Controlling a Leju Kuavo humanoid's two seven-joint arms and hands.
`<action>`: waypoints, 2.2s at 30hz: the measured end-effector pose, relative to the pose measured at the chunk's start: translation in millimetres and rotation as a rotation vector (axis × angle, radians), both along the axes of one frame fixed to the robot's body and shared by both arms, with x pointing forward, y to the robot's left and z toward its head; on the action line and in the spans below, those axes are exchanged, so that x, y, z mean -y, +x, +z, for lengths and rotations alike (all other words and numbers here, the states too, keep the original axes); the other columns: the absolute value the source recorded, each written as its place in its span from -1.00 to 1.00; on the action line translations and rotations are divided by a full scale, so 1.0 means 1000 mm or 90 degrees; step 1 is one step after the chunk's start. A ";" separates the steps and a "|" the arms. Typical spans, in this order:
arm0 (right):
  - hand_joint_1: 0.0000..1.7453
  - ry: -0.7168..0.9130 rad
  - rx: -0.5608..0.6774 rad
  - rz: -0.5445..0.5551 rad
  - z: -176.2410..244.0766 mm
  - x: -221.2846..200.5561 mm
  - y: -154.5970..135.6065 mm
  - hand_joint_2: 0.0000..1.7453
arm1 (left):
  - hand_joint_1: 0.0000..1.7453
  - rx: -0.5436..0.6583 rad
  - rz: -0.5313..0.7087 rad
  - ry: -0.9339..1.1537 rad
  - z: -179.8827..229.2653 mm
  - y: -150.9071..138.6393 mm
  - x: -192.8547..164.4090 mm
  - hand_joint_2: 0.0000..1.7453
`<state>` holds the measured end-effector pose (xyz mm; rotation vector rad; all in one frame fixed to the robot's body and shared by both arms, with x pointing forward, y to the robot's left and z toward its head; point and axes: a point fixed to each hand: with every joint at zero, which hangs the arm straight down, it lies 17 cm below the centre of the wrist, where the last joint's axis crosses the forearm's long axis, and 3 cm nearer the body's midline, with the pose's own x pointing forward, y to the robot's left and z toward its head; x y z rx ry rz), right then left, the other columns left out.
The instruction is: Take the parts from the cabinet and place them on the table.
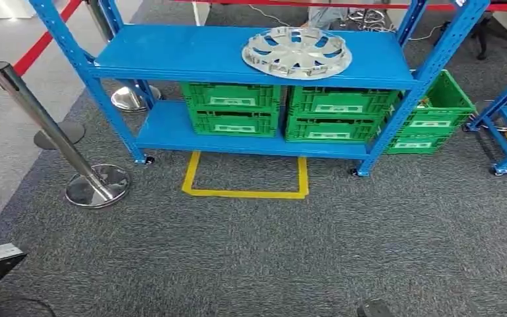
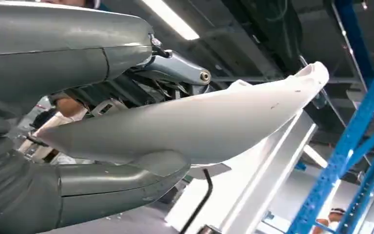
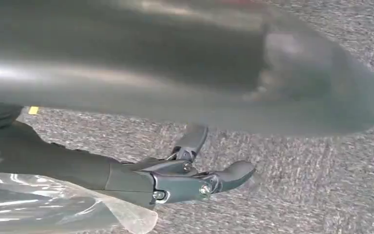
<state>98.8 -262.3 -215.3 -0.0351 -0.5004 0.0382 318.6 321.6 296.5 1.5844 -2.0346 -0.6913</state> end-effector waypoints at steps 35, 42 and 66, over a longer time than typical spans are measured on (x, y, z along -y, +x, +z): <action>-1.00 -0.010 0.000 -0.006 -0.001 0.003 -0.002 -1.00 | 1.00 -0.003 -0.021 -0.031 -0.001 -0.001 0.001 1.00; -1.00 -0.010 0.004 -0.008 -0.001 0.004 0.002 -1.00 | 1.00 -0.001 -0.031 -0.032 -0.001 -0.001 0.007 1.00; -1.00 -0.003 0.001 0.003 -0.001 0.000 0.002 -1.00 | 1.00 0.005 -0.043 -0.031 0.002 0.000 0.012 1.00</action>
